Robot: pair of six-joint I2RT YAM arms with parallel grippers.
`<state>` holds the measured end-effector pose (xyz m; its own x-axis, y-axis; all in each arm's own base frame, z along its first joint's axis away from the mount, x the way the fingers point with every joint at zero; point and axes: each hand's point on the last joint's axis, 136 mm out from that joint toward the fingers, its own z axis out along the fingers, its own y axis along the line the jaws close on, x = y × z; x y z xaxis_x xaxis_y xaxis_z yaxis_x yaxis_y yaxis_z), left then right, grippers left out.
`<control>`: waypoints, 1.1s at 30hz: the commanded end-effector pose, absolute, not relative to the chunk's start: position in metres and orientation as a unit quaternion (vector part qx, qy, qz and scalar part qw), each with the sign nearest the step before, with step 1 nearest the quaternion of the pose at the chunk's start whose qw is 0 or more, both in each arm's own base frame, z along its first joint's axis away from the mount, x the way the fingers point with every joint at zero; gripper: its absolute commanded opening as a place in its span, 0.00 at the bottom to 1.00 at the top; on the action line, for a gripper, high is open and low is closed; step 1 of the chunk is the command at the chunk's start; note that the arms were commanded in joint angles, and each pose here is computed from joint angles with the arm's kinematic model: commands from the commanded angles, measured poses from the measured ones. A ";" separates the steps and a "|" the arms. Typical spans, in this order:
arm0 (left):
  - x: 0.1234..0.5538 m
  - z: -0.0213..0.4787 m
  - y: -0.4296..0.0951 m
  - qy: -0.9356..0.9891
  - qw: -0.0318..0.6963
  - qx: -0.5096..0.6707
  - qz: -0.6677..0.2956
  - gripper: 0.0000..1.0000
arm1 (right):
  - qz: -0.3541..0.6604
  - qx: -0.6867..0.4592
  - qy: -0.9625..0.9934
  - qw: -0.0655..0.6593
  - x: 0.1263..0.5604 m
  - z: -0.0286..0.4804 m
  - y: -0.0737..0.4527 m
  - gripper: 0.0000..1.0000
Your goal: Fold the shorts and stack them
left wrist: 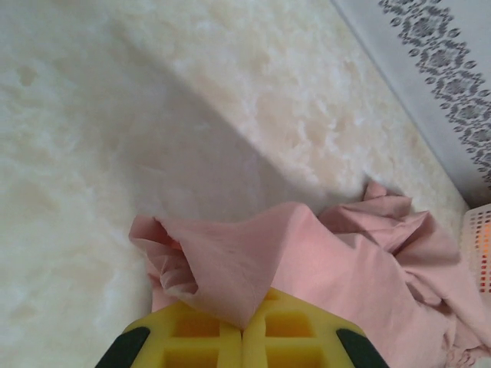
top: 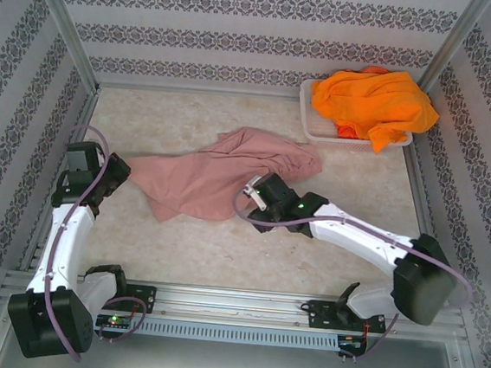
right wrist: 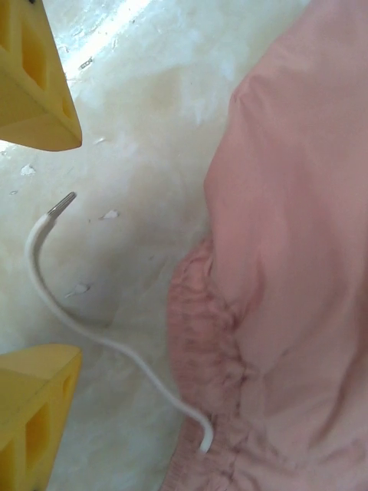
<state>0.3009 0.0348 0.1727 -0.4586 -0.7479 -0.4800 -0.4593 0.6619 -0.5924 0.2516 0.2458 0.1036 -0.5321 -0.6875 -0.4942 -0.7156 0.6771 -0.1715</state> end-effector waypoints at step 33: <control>0.294 0.267 0.042 0.858 0.425 -0.259 -0.125 0.00 | 0.403 -0.272 0.873 0.037 0.244 0.193 0.247 0.03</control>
